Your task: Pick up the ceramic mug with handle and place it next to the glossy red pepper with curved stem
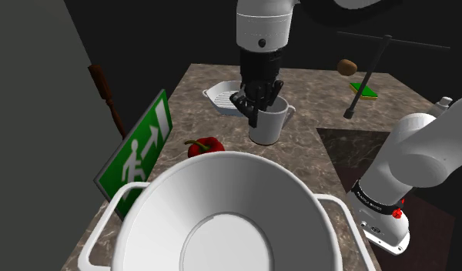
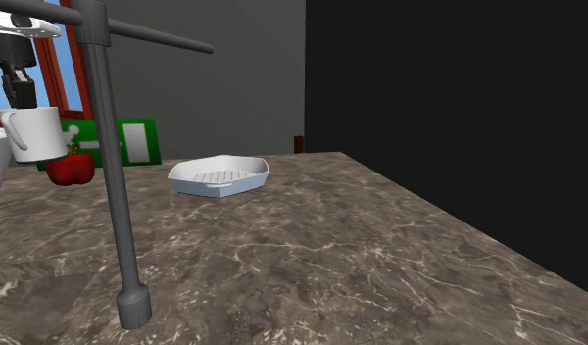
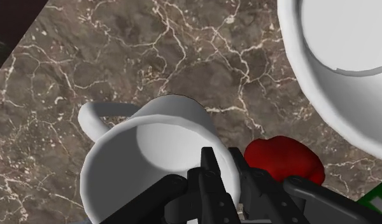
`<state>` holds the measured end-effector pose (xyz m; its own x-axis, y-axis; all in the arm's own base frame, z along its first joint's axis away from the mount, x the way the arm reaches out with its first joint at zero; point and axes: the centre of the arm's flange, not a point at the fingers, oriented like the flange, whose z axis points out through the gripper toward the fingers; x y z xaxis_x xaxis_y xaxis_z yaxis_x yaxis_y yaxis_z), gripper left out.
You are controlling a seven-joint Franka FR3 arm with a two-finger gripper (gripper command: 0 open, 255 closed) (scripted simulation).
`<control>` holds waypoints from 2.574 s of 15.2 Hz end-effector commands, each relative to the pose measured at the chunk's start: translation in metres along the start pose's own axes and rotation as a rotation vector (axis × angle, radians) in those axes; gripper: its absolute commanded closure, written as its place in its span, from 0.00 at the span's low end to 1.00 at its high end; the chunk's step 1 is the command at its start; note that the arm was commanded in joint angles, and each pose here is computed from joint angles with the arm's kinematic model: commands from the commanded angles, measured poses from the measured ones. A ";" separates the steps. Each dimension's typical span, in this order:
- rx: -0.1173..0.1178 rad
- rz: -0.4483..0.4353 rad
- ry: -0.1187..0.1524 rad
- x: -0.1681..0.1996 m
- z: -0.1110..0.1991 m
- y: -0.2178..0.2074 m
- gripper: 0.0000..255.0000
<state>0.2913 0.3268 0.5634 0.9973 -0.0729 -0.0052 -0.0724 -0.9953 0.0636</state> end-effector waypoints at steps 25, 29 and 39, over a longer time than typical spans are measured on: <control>0.000 0.000 0.001 0.000 0.089 -0.006 0.00; 0.000 0.000 0.001 0.000 0.089 -0.006 0.00; 0.000 0.000 0.001 0.000 0.039 -0.006 0.00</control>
<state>0.2916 0.3301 0.5240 0.9973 -0.0730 -0.0044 -0.0726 -0.9954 0.0632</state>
